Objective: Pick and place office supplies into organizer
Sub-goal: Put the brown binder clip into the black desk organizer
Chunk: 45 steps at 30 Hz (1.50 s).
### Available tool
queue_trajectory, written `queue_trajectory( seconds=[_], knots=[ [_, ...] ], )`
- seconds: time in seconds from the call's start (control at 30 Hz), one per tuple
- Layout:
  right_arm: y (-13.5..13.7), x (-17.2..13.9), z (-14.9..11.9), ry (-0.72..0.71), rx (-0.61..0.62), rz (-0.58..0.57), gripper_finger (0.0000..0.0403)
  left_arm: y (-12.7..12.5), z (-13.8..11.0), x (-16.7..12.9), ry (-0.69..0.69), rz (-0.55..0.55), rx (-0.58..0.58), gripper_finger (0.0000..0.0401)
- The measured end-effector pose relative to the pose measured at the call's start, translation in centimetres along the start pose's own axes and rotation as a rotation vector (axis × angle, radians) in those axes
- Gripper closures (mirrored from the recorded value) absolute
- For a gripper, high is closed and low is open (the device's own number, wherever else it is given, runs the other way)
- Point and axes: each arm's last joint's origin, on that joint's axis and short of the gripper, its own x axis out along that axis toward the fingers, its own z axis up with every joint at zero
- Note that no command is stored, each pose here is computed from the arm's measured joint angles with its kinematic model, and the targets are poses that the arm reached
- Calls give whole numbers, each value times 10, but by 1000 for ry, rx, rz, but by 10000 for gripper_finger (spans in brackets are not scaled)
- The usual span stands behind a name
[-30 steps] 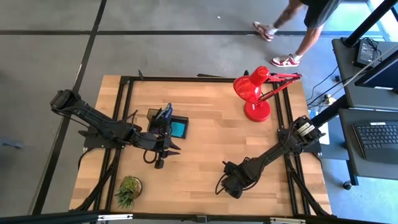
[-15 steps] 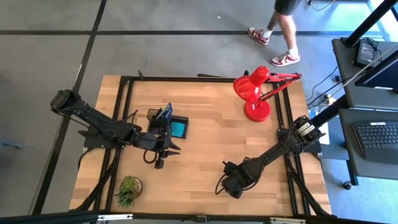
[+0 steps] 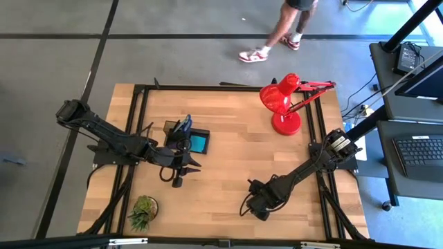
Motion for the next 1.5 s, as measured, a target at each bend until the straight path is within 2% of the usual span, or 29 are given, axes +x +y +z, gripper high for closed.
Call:
queue_trajectory(
  seconds=[0.23,0.3,0.47,0.67,0.77,0.93,1.0,1.1,1.27,1.37,1.5],
  knots=[
    [0,0,0,-3,0,-2,341,0,0,0,0,0,0,326],
    [1,-1,0,-6,-6,-3,344,0,0,0,0,0,39,326],
    [8,-12,8,-18,-78,4,346,-3,1,0,-14,-36,258,325],
    [21,-36,29,-124,-160,71,348,-11,7,1,-104,-144,485,312],
    [26,-51,40,-167,-213,112,348,-19,0,11,-111,-197,653,307],
    [34,-76,64,-275,-302,200,344,-33,-8,37,-234,-183,999,303],
    [38,-88,72,-322,-341,249,344,-37,-9,47,-299,-150,1079,299],
    [42,-104,83,-372,-390,328,345,-39,-12,58,-351,-77,1155,289],
    [43,-120,93,-415,-417,382,344,-39,-17,69,-322,-14,1280,274],
    [40,-120,97,-416,-405,379,344,-41,-12,73,-324,12,1300,269],
    [36,-121,103,-419,-389,378,344,-44,-3,74,-351,19,1267,271]
  ],
)
